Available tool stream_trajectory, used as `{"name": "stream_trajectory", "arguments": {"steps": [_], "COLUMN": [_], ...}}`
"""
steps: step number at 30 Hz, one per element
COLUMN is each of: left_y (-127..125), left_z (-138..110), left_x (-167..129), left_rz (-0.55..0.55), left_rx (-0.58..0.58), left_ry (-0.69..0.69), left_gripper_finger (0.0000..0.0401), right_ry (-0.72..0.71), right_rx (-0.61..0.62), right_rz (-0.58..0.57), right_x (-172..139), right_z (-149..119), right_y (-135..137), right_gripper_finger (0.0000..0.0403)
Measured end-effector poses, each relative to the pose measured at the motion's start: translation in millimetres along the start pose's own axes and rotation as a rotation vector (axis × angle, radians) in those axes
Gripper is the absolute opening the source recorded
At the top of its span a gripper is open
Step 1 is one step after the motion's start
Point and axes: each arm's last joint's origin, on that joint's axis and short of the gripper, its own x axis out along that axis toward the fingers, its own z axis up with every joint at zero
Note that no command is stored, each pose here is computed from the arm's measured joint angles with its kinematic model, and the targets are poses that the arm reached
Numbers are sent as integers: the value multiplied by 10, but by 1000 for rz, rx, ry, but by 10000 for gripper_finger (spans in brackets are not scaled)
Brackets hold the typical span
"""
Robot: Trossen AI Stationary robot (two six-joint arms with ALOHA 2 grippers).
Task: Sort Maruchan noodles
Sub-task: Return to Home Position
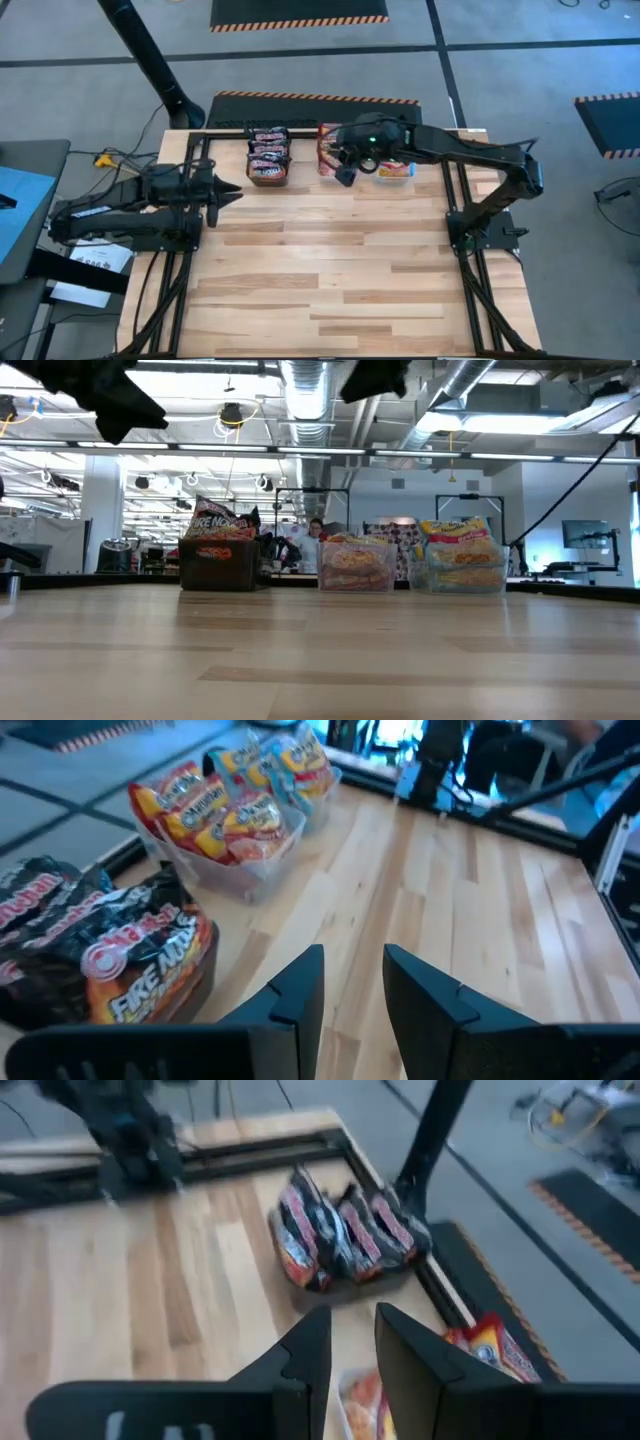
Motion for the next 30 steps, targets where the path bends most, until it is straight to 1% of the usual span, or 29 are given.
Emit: {"name": "stream_trajectory", "arguments": {"steps": [1, 3, 5, 6, 9, 14, 18, 22, 30], "left_y": [14, 35, 53, 61, 79, 108, 114, 105, 126], "left_z": [-45, -120, -191, -230, -316, -454, -497, -508, -683], "left_x": [-23, -55, -93, -103, -149, -199, -228, -202, -52], "left_rz": [2, -2, -17, -24, -54, -84, -116, -138, -151], "left_rx": [-1, -5, -7, -1, 13, 33, 43, 76, 56], "left_ry": [-17, -62, -105, -116, -167, -218, -275, -261, -220], "left_gripper_finger": [91, 91, 91, 91, 91, 91, 91, 91, 91], "right_ry": [-25, -26, -63, -58, -105, -180, -255, -288, -357], "right_rx": [-1, -5, 8, 15, 56, 73, 84, 104, 157], "right_rz": [7, 14, 29, 33, 40, 56, 78, 86, 99], "right_x": [-60, -151, -226, -252, -358, -494, -594, -637, -657], "right_z": [2, -92, -183, -266, -460, -808, -1047, -1317, -1832], "right_y": [15, 22, 42, 45, 29, 18, 18, 3, -30], "right_gripper_finger": [107, 107, 107, 107, 107, 107, 107, 107, 107]}}
